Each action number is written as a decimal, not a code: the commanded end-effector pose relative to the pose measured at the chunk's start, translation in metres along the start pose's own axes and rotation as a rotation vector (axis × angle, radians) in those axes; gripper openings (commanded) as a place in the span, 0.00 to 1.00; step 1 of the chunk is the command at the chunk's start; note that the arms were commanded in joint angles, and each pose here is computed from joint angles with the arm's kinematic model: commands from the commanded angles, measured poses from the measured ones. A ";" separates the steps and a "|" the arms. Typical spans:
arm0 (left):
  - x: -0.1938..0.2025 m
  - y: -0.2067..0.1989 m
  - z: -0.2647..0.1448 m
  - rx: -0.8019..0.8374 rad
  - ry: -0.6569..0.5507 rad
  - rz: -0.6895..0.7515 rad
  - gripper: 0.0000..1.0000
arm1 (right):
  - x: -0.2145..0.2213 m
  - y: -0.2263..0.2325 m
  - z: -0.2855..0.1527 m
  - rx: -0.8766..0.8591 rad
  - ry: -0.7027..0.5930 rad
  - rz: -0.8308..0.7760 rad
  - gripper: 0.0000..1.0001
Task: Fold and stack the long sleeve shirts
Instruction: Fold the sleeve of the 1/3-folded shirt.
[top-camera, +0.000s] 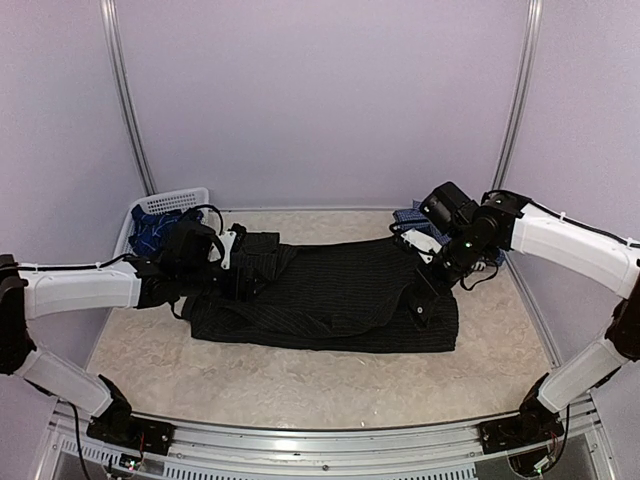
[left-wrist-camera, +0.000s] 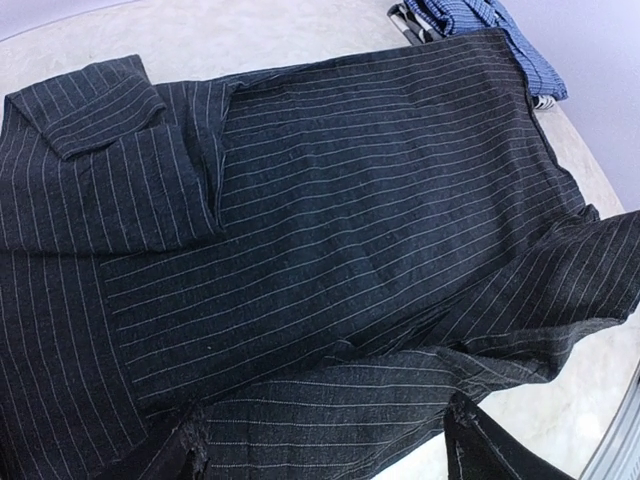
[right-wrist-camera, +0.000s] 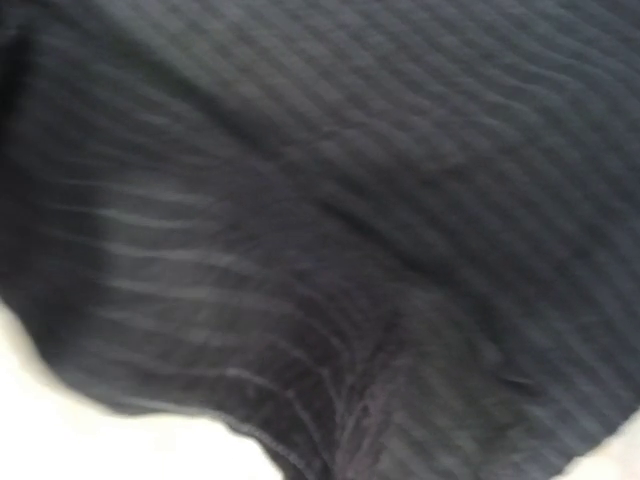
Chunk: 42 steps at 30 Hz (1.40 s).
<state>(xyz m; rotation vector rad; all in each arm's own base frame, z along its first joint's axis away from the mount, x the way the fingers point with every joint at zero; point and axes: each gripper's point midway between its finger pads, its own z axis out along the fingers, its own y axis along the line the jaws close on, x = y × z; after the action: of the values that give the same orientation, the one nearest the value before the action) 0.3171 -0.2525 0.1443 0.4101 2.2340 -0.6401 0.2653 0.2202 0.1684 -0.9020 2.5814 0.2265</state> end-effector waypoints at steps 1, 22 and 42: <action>0.002 0.009 -0.005 -0.081 -0.034 0.000 0.76 | -0.012 0.030 -0.021 -0.200 -0.038 0.053 0.00; -0.003 0.017 -0.001 -0.133 -0.056 0.026 0.77 | -0.016 0.057 -0.084 -0.767 -0.016 0.343 0.00; -0.001 0.033 0.003 -0.197 -0.051 0.030 0.77 | -0.017 0.081 -0.143 -1.083 -0.102 0.390 0.00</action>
<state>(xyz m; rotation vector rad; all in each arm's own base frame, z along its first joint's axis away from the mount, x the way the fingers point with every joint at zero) 0.3272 -0.2328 0.1336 0.3449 2.2241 -0.4528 0.1949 0.2537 0.2881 -0.5918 2.4999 1.6919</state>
